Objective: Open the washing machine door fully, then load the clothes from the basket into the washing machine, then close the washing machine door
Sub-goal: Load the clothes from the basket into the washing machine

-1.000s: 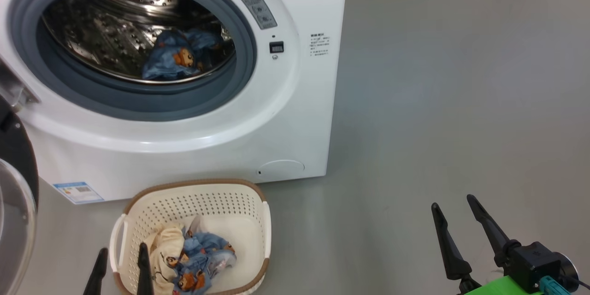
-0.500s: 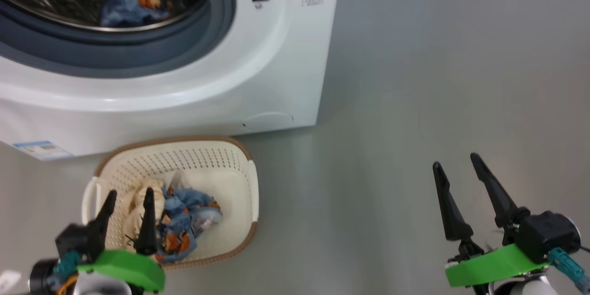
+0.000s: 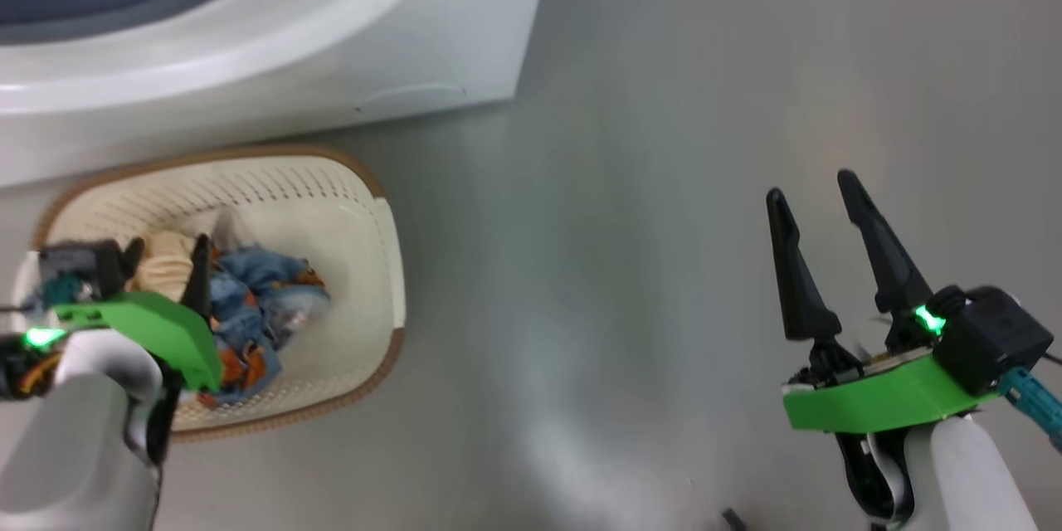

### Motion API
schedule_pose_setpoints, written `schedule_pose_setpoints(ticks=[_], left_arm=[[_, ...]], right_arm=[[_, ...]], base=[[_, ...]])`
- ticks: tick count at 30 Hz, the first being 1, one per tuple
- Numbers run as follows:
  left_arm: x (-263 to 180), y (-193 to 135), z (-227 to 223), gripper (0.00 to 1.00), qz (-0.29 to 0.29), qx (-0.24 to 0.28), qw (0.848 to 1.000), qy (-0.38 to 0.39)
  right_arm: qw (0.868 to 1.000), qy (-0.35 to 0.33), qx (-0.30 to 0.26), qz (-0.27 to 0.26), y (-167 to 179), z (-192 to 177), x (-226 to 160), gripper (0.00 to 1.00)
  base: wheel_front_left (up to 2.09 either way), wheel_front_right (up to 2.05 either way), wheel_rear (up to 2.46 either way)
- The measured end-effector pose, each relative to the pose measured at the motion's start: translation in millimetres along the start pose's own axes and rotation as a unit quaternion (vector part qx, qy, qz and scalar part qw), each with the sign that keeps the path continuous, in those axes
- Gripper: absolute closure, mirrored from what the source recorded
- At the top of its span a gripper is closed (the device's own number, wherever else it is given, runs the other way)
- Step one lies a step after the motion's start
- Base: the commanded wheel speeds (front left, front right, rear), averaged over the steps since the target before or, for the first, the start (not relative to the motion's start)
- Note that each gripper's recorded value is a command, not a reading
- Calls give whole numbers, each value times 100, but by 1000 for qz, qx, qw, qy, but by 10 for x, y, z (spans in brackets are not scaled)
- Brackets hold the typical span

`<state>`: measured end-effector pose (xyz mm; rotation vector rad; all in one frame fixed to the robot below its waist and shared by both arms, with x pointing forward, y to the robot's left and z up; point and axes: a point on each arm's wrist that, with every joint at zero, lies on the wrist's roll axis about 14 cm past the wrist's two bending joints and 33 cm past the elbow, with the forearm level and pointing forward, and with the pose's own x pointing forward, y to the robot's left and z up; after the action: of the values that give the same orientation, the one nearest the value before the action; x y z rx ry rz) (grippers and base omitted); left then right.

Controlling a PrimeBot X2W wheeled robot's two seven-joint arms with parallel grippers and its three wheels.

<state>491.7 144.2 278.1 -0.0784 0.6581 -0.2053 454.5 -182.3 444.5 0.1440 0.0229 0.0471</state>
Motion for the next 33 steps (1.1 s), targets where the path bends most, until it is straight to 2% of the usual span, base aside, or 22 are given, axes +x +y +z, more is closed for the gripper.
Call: schedule_pose_setpoints(ticks=[10, 17, 31, 32, 33], left_arm=[[635, 206, -651, 0, 9, 35, 991, 127], [881, 418, -1195, 0, 36, 51, 975, 213], [1228, 480, -1796, 0, 60, 43, 954, 291], [1246, 477, -1806, 14, 62, 43, 953, 292], [1258, 473, -1819, 47, 62, 42, 952, 296]], right_arm=[[999, 27, 14, -14, -159, -351, 225, 0], [998, 58, 22, -34, -315, -639, 235, 0], [992, 110, 0, -65, -569, -1019, 118, 0], [992, 111, 0, -66, -576, -1030, 113, 0], [991, 112, -1, -66, -580, -1038, 110, 0]], base=[[0, 0, 0], [0, 0, 0], [0, 0, 0], [0, 0, 0], [0, 0, 0]])
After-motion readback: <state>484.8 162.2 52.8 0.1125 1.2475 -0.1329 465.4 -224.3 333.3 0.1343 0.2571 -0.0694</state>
